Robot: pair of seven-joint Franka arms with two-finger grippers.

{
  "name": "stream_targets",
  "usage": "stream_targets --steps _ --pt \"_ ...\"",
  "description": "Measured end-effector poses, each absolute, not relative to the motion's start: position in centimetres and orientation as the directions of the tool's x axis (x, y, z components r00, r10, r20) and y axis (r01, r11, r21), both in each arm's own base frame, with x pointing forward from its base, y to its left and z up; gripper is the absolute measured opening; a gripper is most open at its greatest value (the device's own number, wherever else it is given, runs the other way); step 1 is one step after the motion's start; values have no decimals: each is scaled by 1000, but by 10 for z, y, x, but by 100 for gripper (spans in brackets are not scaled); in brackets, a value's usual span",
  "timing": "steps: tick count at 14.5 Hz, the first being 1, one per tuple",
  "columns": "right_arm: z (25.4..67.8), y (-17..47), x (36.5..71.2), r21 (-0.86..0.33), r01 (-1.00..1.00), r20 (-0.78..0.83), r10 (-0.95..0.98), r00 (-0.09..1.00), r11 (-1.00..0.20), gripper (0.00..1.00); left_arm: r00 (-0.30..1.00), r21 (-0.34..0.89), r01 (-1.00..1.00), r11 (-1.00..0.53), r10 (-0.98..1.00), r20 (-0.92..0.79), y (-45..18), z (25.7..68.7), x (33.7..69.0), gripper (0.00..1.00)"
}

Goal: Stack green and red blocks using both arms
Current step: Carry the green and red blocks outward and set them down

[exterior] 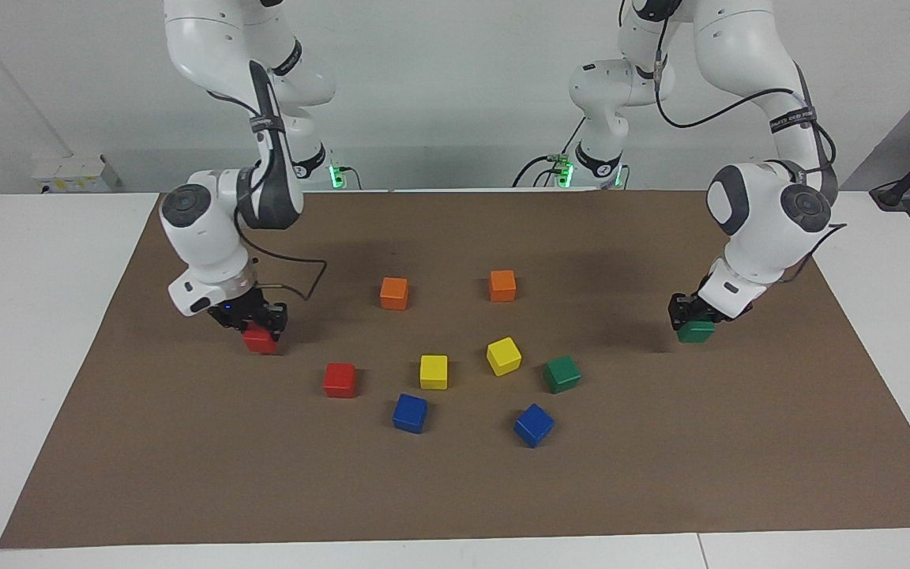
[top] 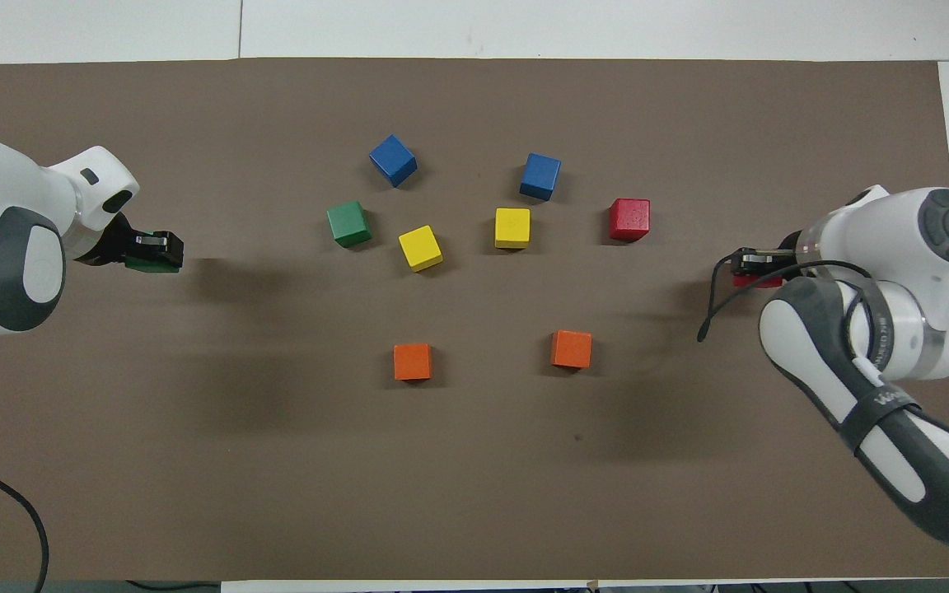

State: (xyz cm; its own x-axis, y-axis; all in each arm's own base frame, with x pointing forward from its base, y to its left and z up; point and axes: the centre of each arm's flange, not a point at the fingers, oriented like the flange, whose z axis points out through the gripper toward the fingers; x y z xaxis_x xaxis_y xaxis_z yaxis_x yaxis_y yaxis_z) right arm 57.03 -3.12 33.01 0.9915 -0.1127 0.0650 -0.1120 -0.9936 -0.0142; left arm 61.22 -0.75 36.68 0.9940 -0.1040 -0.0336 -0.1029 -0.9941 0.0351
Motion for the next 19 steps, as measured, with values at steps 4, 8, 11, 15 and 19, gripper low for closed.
stream_targets --steps 4,8,11,15,19 --pt "324 -64 571 -6 -60 72 -60 996 -998 55 995 38 -88 -995 -90 -40 8 346 622 55" --pt "312 -60 571 -5 9 53 9 999 -1000 55 995 41 -75 -996 -77 -55 18 336 621 55" --pt "308 -60 569 -6 49 33 48 998 -999 55 995 42 -67 -997 -70 -68 22 330 618 55" --pt "307 -61 568 -8 51 19 50 999 -999 55 996 42 -43 -998 -47 -82 23 321 612 55" --pt "303 -82 562 -10 56 6 56 998 -998 55 996 40 -32 -999 -35 -77 23 312 608 55"
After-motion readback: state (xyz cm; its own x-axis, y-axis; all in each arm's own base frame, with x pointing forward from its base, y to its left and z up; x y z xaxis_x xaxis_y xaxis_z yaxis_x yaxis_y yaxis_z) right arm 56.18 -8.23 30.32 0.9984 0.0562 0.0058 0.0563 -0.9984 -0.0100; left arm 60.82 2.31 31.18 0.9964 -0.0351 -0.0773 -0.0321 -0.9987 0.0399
